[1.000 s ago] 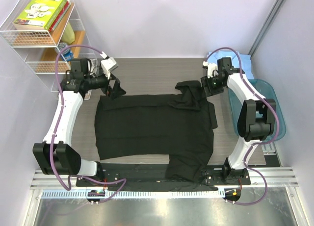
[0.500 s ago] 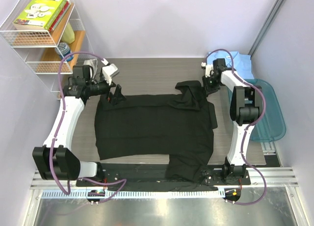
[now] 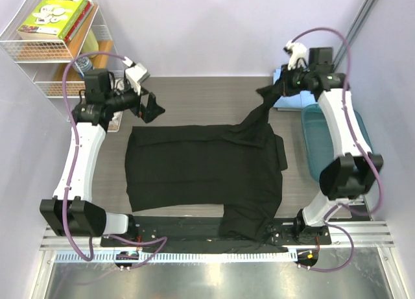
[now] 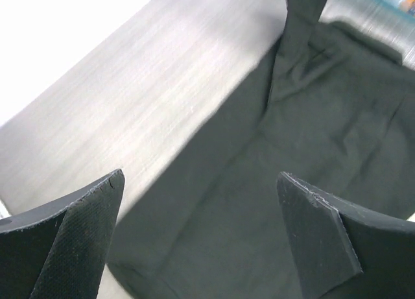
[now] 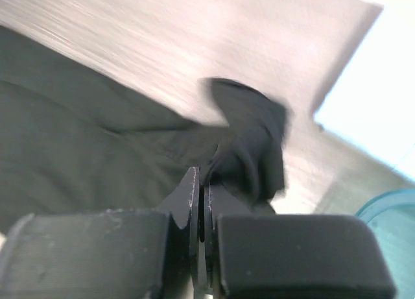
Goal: Fold and stack the long sleeve shirts
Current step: Neatly place the folded shirt into the bin
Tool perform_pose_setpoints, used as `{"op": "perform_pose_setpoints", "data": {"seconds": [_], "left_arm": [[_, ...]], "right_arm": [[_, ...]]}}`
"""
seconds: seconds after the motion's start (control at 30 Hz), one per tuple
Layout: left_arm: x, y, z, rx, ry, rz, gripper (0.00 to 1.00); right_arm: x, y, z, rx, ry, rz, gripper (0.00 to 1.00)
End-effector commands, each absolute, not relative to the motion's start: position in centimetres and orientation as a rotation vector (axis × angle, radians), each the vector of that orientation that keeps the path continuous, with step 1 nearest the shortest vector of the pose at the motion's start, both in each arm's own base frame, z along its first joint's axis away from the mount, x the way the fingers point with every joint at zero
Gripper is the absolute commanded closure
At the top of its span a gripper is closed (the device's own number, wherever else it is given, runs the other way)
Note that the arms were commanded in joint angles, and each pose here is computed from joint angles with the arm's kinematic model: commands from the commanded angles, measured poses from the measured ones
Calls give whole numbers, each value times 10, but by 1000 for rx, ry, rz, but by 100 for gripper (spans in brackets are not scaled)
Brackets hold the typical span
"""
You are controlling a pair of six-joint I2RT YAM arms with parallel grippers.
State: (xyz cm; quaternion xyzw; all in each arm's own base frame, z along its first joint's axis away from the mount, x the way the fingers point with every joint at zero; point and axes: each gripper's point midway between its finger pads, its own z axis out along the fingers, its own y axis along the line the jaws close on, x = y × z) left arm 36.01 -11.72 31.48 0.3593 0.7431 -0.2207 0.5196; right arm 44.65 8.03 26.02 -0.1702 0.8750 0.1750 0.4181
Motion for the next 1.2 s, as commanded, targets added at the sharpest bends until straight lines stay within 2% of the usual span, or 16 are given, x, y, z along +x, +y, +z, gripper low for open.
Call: {"op": "perform_pose_setpoints", "data": {"seconds": [0.0, 0.17, 0.27, 0.37, 0.4, 0.5, 0.67, 0.8, 0.9, 1.0, 1.03, 1.1, 1.17], "left_arm": [[359, -151, 360, 929, 1640, -639, 0], [349, -189, 376, 1004, 1499, -553, 0], [334, -220, 378, 1074, 1404, -494, 0], [304, -270, 373, 1160, 1346, -545, 0], [307, -274, 371, 1121, 1379, -521, 0], [290, -306, 368, 1068, 1448, -686, 0], [276, -341, 364, 958, 1518, -889, 0], [283, -348, 356, 946, 1471, -860, 0], [279, -358, 346, 1051, 1411, -806, 0], [282, -360, 337, 1119, 1402, -764, 12], [282, -361, 334, 1134, 1406, -759, 23], [283, -361, 329, 1172, 1406, -734, 35], [283, -359, 329, 1210, 1378, -701, 56]], "right_arm": [[403, 103, 327, -429, 2088, 599, 99], [359, 124, 356, -362, 2006, 789, 99], [340, 132, 369, -256, 1948, 886, 99], [322, 142, 388, -194, 1857, 966, 99], [321, 145, 399, -199, 1796, 980, 99], [303, 161, 408, -188, 1731, 1046, 99], [281, 188, 398, -232, 1732, 1095, 99], [269, 198, 394, -283, 1710, 1118, 99], [263, 206, 391, -321, 1706, 1152, 99], [262, 212, 389, -358, 1698, 1157, 99], [262, 214, 389, -363, 1700, 1157, 99], [262, 218, 388, -383, 1697, 1167, 99], [257, 225, 389, -420, 1686, 1181, 99]]}}
